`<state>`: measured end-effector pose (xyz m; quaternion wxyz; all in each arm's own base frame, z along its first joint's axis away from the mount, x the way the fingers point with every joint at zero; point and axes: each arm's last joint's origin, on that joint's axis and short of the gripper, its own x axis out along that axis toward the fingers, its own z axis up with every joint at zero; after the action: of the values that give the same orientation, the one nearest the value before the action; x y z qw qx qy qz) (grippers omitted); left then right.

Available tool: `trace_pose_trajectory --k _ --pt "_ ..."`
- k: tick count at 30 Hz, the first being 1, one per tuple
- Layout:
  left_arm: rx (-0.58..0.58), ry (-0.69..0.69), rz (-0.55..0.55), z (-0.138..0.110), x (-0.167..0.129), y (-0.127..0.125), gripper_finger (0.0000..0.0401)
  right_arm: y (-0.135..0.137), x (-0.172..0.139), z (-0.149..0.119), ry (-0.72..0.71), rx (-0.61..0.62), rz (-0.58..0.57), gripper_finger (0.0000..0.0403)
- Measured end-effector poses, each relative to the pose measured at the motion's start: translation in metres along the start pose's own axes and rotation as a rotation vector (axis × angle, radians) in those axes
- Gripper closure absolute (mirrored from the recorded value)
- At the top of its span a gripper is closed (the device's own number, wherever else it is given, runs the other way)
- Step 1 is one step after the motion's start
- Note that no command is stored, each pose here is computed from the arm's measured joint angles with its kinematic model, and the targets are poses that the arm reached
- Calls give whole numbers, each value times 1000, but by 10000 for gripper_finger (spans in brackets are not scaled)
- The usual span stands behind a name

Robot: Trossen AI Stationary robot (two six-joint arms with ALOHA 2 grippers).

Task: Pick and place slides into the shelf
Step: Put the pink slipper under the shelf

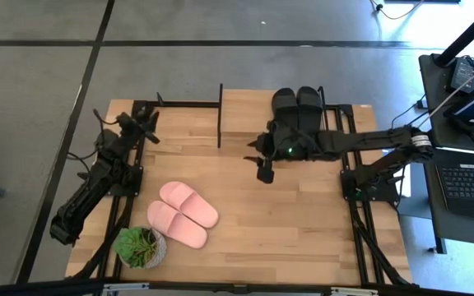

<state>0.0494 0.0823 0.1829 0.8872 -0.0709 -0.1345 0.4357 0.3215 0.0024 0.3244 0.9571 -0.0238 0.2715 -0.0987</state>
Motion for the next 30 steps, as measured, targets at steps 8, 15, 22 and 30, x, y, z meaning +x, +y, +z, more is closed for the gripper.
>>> trace_pose_trajectory --k 8,15,22,30 --pt "-40 -39 -276 39 -4 -22 267 5 13 -63 -48 117 14 208" --pt "130 -4 -310 116 -12 -50 267 -3 -18 -79 -140 138 19 208" --pt "111 249 -384 157 16 -75 267 -7 -30 -91 -144 151 21 208" --pt "258 491 -464 124 74 -124 267 -4 -29 -104 -28 145 53 208"
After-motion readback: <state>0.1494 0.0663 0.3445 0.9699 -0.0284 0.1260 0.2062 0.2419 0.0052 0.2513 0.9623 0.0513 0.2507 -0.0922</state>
